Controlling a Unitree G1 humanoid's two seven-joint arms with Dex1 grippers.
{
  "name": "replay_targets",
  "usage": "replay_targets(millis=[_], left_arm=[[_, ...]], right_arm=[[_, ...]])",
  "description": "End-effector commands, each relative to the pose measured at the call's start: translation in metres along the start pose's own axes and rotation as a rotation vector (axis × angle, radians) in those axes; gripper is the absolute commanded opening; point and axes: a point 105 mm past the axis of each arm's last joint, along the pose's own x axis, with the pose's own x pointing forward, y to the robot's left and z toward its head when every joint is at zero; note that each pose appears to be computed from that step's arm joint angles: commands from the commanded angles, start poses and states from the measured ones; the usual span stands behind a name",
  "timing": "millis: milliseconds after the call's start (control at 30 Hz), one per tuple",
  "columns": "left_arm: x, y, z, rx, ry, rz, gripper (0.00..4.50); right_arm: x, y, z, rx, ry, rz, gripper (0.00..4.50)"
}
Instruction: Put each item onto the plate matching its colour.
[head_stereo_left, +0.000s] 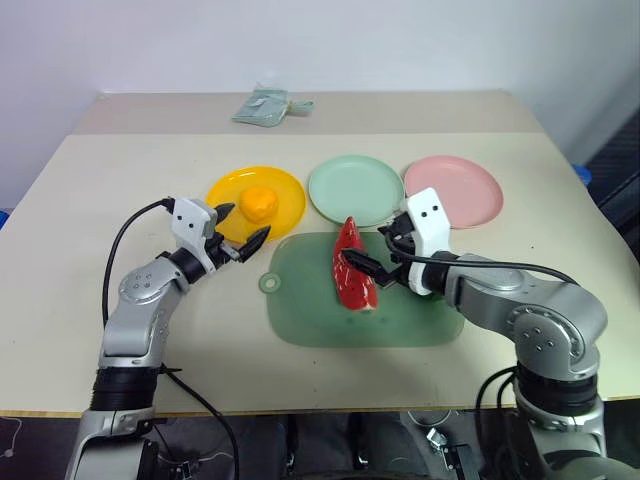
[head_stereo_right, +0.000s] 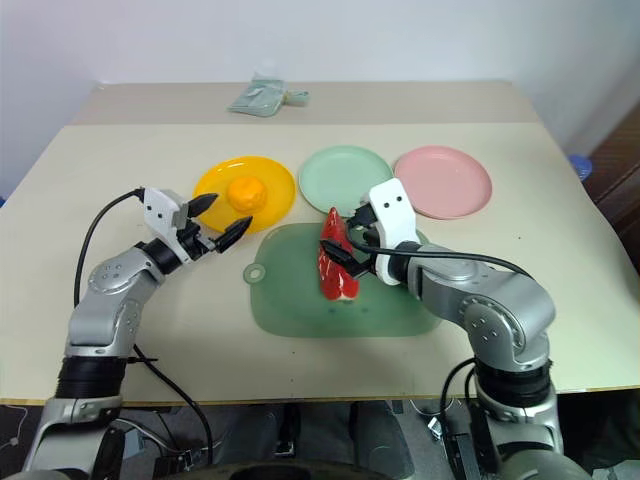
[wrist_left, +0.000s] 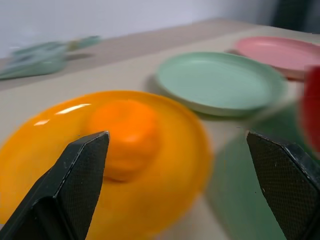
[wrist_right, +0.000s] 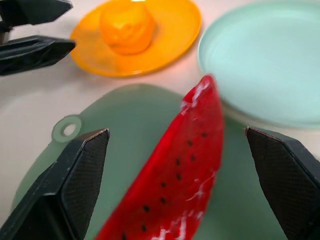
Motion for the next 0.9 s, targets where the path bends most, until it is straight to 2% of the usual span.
replay_targets(millis=[33, 167, 333, 400, 567, 667, 733, 833, 900], left_arm=[[-0.002, -0.014, 0.006, 0.053, 0.004, -0.074, 4.46], [-0.002, -0.023, 0.004, 0.055, 0.01, -0.103, 4.5], [-0.004, -0.031, 0.0, 0.042, 0.022, -0.134, 4.5], [-0.004, -0.032, 0.0, 0.044, 0.026, -0.138, 4.5], [-0.005, -0.032, 0.0, 0.042, 0.029, -0.142, 4.5], [-0.006, -0.039, 0.0, 0.023, 0.032, -0.189, 4.5], [-0.007, -0.048, 0.0, 0.001, 0.034, -0.243, 4.5], [-0.009, -0.063, -0.003, -0.031, 0.055, -0.331, 4.5], [-0.009, -0.067, -0.005, -0.036, 0.066, -0.358, 4.5]], right_arm=[[0.005, 0.007, -0.007, -0.023, 0.07, -0.001, 4.5], [0.006, 0.008, -0.015, -0.064, 0.133, -0.021, 3.28], [0.004, 0.005, -0.012, -0.085, 0.134, -0.037, 0.74], [0.001, 0.003, -0.005, -0.117, 0.111, -0.043, 0.1], [-0.024, 0.005, 0.039, -0.303, -0.07, 0.038, 0.1], [-0.033, -0.049, 0.057, -0.306, -0.107, -0.157, 0.1], [-0.038, -0.095, 0.055, -0.299, -0.068, -0.334, 0.1], [-0.038, -0.154, 0.047, -0.271, -0.034, -0.506, 0.1], [-0.033, -0.176, 0.046, -0.278, -0.043, -0.55, 0.1]])
